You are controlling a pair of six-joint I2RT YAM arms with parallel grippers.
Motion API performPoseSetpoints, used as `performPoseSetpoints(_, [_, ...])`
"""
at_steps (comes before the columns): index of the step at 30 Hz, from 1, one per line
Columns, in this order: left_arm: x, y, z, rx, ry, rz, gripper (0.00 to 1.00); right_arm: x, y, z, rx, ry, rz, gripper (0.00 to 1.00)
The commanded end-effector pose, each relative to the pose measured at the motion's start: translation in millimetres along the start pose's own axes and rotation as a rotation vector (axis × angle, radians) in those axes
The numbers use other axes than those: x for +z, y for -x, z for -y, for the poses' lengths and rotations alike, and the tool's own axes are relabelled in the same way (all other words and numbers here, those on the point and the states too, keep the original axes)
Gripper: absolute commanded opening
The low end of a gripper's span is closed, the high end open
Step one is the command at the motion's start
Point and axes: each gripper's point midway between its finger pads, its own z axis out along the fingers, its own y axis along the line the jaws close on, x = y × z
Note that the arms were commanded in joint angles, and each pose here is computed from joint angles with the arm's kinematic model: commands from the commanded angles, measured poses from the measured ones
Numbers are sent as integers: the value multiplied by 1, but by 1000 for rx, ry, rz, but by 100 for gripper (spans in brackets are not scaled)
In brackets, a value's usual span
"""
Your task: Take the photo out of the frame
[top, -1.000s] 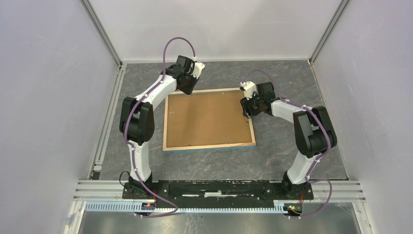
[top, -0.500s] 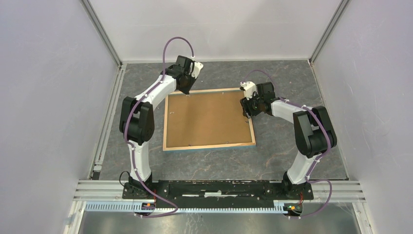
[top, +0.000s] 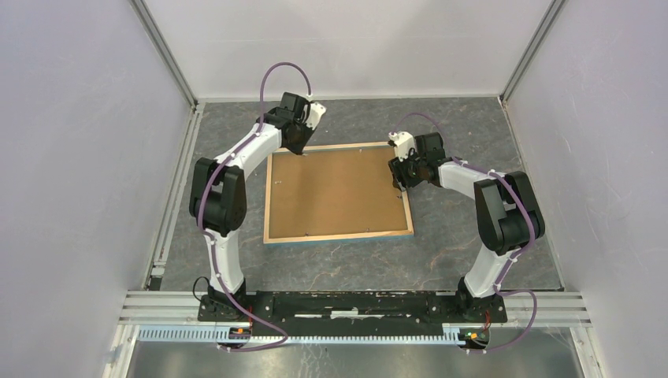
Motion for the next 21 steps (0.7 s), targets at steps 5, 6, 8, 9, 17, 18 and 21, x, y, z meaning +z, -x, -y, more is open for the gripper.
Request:
performPoseSetpoints(5, [-21, -6, 19, 50, -90, 4, 2, 7, -34, 7, 14, -30, -117, 57])
performPoseSetpoints(6, [-22, -6, 20, 50, -93, 4, 2, 7, -33, 7, 14, -30, -117, 57])
performPoseSetpoints(8, [-25, -7, 22, 52, -101, 3, 2, 7, -34, 7, 14, -29, -119, 57])
performPoseSetpoints(9, [-26, -6, 23, 56, -100, 6, 2, 7, -33, 7, 14, -30, -118, 57])
performPoseSetpoints(17, [-37, -1, 17, 25, -78, 22, 2, -7, -11, 11, -10, -44, -67, 58])
performPoseSetpoints(18, [-42, 2, 15, 8, -74, 35, 2, -13, -2, 10, -15, -41, -44, 58])
performPoseSetpoints(21, [-61, 7, 11, -22, -75, 69, 2, -40, 22, -2, -54, -8, 37, 63])
